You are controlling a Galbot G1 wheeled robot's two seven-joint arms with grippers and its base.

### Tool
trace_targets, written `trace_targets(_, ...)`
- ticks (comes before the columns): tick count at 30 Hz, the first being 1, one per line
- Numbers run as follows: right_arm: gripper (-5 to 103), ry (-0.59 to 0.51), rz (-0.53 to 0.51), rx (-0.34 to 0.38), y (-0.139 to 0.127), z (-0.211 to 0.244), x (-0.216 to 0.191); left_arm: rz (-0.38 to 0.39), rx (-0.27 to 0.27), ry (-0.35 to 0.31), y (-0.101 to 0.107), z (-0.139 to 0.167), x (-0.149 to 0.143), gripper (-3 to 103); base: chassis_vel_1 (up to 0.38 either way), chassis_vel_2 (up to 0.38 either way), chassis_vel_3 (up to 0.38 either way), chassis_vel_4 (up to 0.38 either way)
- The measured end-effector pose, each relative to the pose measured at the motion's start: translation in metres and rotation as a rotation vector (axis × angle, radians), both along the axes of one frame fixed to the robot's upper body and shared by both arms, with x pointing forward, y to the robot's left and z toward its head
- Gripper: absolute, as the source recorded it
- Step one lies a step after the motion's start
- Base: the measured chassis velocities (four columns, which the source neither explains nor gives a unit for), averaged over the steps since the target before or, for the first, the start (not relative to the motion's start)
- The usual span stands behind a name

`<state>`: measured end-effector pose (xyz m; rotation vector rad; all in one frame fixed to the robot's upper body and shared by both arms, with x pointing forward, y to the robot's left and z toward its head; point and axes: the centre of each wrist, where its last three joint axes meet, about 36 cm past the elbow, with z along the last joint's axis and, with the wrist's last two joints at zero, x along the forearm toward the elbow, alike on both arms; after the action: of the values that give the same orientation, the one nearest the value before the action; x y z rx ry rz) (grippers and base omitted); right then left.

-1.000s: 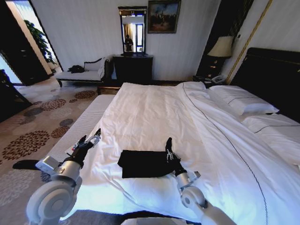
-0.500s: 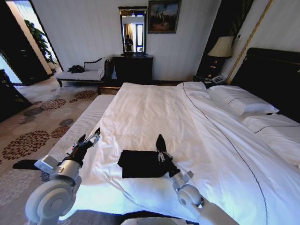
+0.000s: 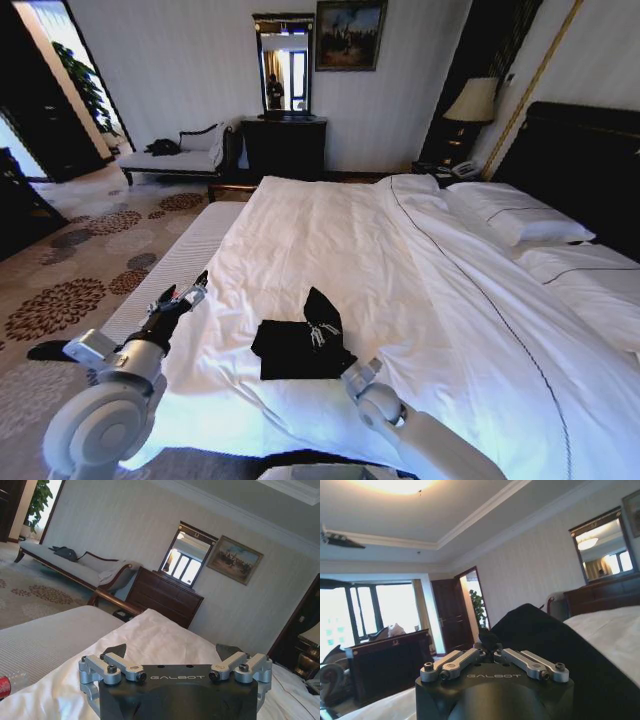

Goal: Fold the clothes on the bed.

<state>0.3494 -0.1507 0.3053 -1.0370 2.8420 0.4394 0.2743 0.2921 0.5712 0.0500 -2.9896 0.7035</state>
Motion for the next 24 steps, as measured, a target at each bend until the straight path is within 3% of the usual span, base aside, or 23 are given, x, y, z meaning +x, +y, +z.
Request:
trace_targets(12, 2, 0.061, 0.104, 0.034, 0.047, -0.034, -0.012, 0.015, 0.014, 0.009, 0.007, -0.004, 0.007, 100, 0.000, 0.000, 0.000, 0.000)
trace_targets(24, 2, 0.071, 0.124, 0.031, 0.062, -0.046, -0.007, 0.019, 0.016, 0.007, 0.007, -0.004, 0.007, 100, 0.000, 0.000, 0.000, 0.000)
